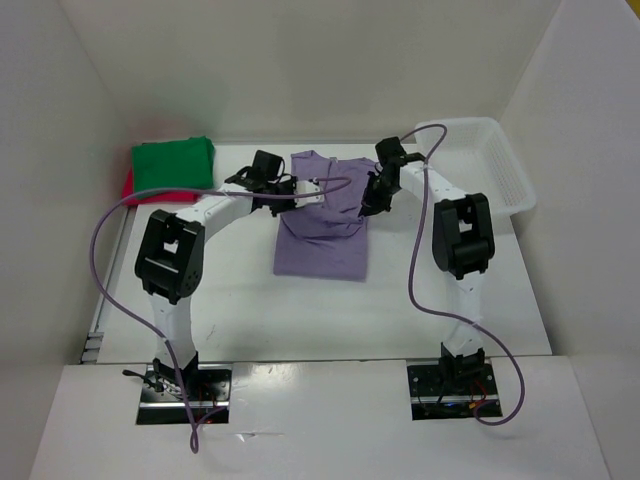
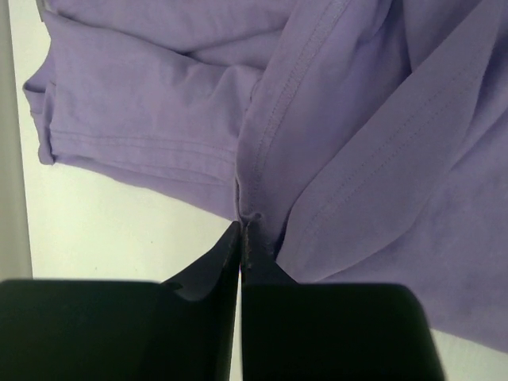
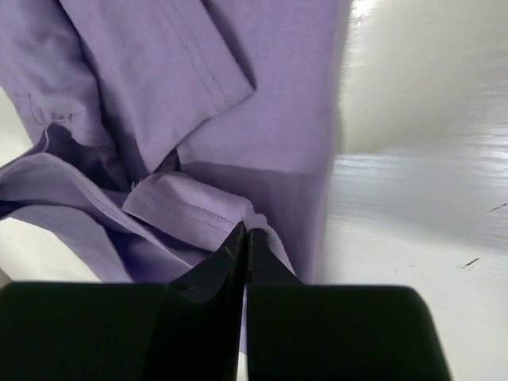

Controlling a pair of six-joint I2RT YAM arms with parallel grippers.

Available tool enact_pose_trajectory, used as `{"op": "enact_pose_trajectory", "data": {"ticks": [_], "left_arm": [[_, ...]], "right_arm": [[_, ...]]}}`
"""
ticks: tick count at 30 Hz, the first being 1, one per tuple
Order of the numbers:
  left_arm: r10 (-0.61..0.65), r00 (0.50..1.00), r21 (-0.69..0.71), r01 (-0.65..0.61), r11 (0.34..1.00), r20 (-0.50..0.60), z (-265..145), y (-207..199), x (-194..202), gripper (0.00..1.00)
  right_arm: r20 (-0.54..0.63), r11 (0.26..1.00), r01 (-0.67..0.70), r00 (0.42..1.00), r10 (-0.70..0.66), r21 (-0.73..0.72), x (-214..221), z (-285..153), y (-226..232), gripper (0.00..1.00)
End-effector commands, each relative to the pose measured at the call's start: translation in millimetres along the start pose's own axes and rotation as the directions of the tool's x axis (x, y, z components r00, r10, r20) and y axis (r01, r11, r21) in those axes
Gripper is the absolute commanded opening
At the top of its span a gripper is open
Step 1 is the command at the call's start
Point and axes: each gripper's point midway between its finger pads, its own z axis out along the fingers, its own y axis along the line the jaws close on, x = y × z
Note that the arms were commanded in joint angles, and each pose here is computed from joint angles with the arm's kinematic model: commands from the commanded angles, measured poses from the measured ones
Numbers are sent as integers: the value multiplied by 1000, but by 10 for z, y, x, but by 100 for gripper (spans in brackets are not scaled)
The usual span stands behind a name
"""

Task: Fold and stack the t-shirts
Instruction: Fold the folded rectangular tshirt in 1/3 of the way

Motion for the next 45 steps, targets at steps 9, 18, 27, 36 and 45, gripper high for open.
{"op": "enact_pose_trajectory", "data": {"ticks": [9,18,27,36,45], "left_arm": [[-20,997,-91,27,995,81,104,339,-69,19],[-33,999,-182,33,983,5,-314,651,25,57],[120,993,63,-119,991,2,-103,-44,53,57],[185,983,152,-185,971,14,158,-317,43,60],[168,982,180,-151,972,-88,300,-408,349,46]], "right_arm": [[105,996,17,994,-26,89,-406,-67,-63,43],[290,974,135,939,-184,180,-567,-786,151,65],[117,984,136,982,-148,111,1,-435,17,55],[64,984,141,987,-149,108,88,-166,-10,59],[47,984,140,988,-145,107,81,-22,-27,57]]}}
